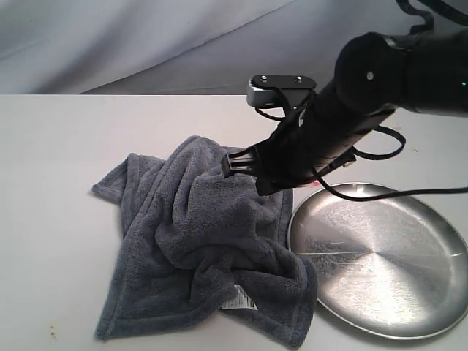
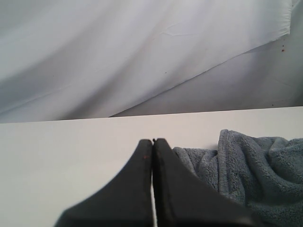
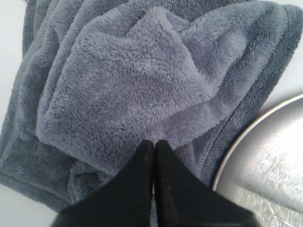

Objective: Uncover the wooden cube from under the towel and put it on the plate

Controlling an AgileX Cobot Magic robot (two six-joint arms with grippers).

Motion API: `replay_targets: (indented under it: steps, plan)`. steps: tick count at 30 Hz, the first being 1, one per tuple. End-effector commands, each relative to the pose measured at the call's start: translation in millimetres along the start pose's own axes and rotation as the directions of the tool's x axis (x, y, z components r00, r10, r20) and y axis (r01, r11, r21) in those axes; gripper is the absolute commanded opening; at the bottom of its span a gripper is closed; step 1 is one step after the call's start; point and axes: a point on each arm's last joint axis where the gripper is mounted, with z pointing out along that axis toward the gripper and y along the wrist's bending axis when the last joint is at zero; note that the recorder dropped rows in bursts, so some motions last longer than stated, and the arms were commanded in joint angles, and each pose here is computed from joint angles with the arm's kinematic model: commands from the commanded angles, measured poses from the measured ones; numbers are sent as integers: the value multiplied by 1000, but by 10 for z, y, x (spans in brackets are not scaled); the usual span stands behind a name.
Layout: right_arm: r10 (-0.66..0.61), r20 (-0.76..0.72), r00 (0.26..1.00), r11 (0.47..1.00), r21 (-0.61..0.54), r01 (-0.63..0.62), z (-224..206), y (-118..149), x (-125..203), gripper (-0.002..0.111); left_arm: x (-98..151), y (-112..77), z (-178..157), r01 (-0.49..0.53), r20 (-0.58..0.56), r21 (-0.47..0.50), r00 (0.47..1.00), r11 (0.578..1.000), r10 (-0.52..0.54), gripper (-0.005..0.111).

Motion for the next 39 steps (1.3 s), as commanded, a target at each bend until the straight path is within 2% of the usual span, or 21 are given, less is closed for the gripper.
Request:
replay_targets:
  steps: [1,6,15,17,19,23,24,25,32,39]
  plan:
    - [15,-40,999,1000,-8,-15,47,-10,-189,0,10,-3,-1,4,3,5,1000,1000,-4,0]
    - [37,-48,998,999,-24,-38,55,-14,-315,0,10,-3,-1,4,3,5,1000,1000,-4,0]
    - [37,-67,997,999,-22,-38,61,-15,-301,0,10,-3,-1,4,3,5,1000,1000,-4,0]
    - [36,-76,996,999,-21,-38,60,-16,-293,5,10,-3,-1,4,3,5,1000,1000,-4,0]
    - [36,-78,996,999,-21,-38,60,-16,-291,20,10,-3,-1,4,3,5,1000,1000,-4,0]
    - [41,-82,996,999,-20,-43,60,-16,-287,71,10,-3,-1,4,3,5,1000,1000,-4,0]
    - [45,-82,996,999,-19,-47,60,-16,-287,82,10,-3,-1,4,3,5,1000,1000,-4,0]
    - [51,-83,995,998,-19,-52,60,-16,-286,88,10,-3,-1,4,3,5,1000,1000,-4,0]
    - [62,-75,995,998,-15,-64,78,-22,-295,87,10,-3,-1,4,3,5,1000,1000,-4,0]
    - [92,-108,990,996,6,-92,393,-87,-281,87,10,-3,-1,4,3,5,1000,1000,-4,0]
